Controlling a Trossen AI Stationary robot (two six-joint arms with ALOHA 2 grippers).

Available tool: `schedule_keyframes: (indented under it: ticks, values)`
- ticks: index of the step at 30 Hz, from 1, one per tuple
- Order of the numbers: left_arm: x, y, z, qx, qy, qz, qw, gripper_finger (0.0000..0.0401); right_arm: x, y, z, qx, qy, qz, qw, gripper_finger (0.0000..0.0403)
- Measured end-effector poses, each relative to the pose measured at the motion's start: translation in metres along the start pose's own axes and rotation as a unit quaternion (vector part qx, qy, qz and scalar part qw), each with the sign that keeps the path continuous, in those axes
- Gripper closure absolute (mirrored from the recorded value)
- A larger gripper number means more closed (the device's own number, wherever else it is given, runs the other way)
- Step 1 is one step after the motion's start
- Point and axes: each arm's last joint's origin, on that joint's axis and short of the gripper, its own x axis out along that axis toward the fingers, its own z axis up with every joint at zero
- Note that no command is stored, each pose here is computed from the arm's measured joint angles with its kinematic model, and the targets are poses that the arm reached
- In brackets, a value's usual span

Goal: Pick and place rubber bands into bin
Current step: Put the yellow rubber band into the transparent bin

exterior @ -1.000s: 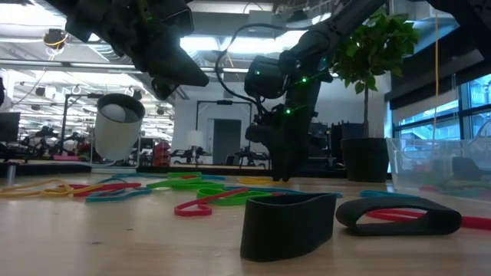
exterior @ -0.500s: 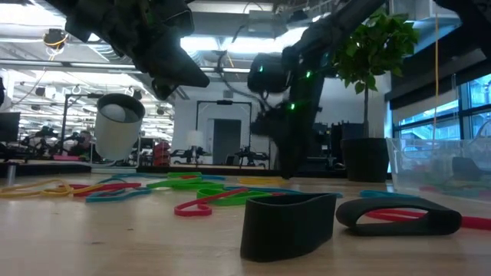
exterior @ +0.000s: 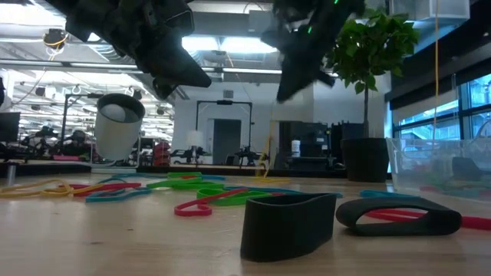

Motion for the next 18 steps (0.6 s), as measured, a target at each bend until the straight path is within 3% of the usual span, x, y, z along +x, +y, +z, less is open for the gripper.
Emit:
schedule_keyframes:
  ticks: [9, 14, 18]
  values:
    - [0.0, 0.0, 0.001, 0.0, -0.004, 0.003, 1.0, 0.0399, -0.091, -0.012, -0.011, 0.033, -0.044, 0.006, 0.998, 0.0402]
    - [0.0, 0.001, 0.001, -0.001, -0.008, 0.011, 1.0, 0.0399, -0.134, -0.023, -0.038, 0.059, -0.013, -0.004, 0.998, 0.0403]
    - [0.0, 0.0, 0.001, 0.0, -0.008, 0.011, 1.0, 0.0399, -0.163, -0.042, -0.068, 0.093, 0.052, -0.064, 0.992, 0.0403]
